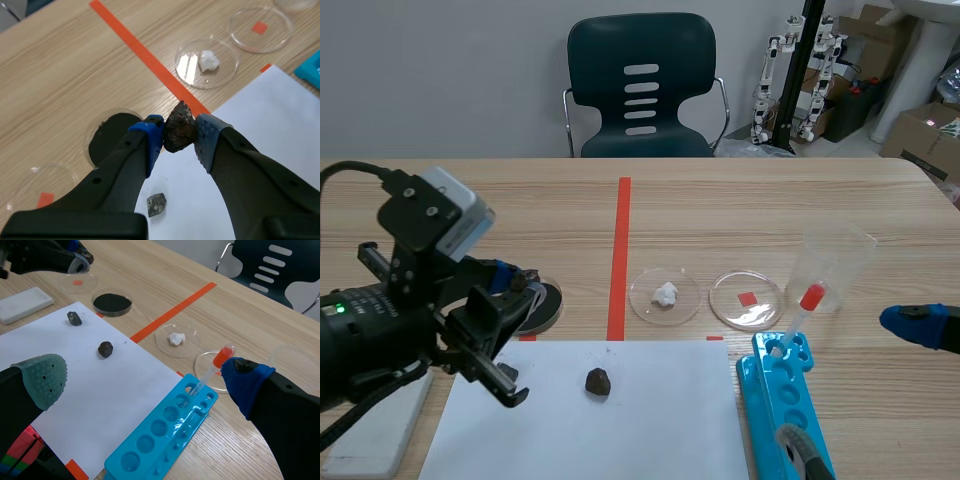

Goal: Pick up the right mineral with the left hand

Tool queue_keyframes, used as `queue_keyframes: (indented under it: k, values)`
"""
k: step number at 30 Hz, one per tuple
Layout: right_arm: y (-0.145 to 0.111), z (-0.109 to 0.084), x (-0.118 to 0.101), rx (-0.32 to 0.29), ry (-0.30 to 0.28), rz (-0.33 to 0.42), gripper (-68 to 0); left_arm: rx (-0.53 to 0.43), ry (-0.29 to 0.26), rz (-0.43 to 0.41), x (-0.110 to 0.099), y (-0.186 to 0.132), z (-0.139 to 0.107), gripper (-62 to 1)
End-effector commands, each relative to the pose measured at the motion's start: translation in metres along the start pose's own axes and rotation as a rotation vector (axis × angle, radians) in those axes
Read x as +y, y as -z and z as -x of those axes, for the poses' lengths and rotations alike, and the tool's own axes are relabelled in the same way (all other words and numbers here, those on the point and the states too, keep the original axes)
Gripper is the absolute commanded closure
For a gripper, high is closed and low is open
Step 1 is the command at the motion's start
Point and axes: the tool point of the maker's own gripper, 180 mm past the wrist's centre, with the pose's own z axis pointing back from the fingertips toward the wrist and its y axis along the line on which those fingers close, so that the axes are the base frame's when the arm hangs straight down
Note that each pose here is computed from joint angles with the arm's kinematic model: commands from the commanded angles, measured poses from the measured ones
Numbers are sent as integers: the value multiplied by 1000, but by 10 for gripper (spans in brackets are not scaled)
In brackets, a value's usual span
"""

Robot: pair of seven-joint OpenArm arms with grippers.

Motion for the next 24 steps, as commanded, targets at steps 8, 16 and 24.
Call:
queue_keyframes:
  k: [8, 16, 24]
  values:
    - [1, -8, -1, -30, 3, 3, -653, -188, 11, 93, -32, -47, -36, -89]
    - [1, -8, -1, -30, 3, 3, -653, -319, 15, 95, -42, -76, -55, -89]
    - [1, -8, -1, -30, 3, 3, -653, -463, 44, 116, -56, -98, -81, -89]
